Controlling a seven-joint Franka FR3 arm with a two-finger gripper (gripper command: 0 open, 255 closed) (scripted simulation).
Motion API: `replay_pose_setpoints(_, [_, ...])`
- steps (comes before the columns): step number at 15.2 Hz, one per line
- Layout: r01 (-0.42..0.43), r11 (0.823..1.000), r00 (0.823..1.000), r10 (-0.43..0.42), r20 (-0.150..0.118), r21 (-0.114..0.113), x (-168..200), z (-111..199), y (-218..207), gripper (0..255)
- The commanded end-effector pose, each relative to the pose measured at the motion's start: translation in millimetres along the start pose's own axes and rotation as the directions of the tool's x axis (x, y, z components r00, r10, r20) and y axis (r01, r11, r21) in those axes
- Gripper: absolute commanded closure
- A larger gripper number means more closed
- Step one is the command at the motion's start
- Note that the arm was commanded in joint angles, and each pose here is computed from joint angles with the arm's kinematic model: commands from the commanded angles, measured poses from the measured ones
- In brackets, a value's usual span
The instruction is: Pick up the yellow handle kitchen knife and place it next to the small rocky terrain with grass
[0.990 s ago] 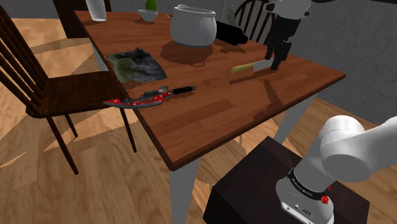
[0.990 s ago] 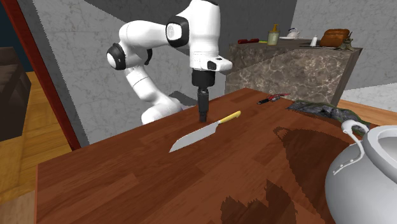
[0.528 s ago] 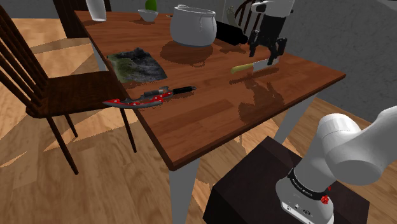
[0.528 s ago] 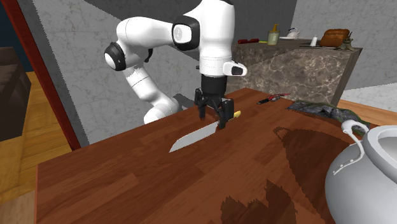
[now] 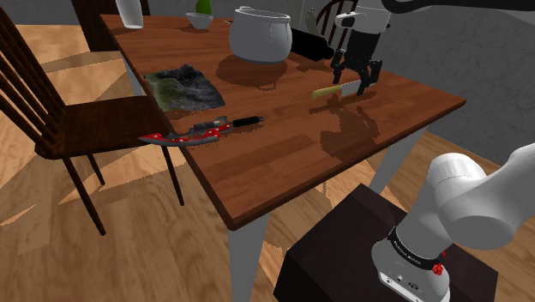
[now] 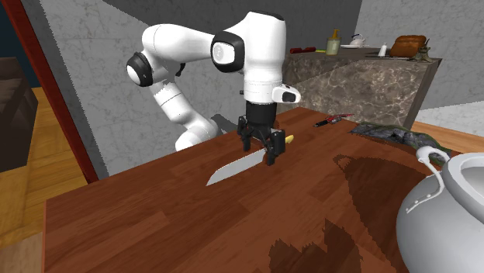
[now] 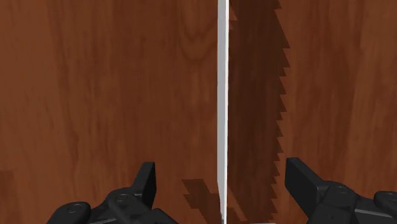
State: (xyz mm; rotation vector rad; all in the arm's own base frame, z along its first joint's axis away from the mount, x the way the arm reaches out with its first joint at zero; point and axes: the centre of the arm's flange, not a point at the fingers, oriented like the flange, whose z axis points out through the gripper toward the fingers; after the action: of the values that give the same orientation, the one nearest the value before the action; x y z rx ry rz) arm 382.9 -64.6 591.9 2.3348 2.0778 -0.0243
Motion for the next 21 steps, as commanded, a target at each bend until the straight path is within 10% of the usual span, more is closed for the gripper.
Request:
replay_pose_setpoints(1, [0.0,1.0,1.0,0.0,0.0,0.0,0.0,0.2,0.0,0])
replay_pose_setpoints(4, [0.0,1.0,1.0,0.0,0.0,0.0,0.0,0.1,0.0,0])
replay_pose_setpoints(5, [0.0,1.0,1.0,0.0,0.0,0.0,0.0,0.1,0.0,255])
replay_pose_setpoints(21, [0.0,1.0,1.0,0.0,0.0,0.0,-0.8,-36.8,0.0,255])
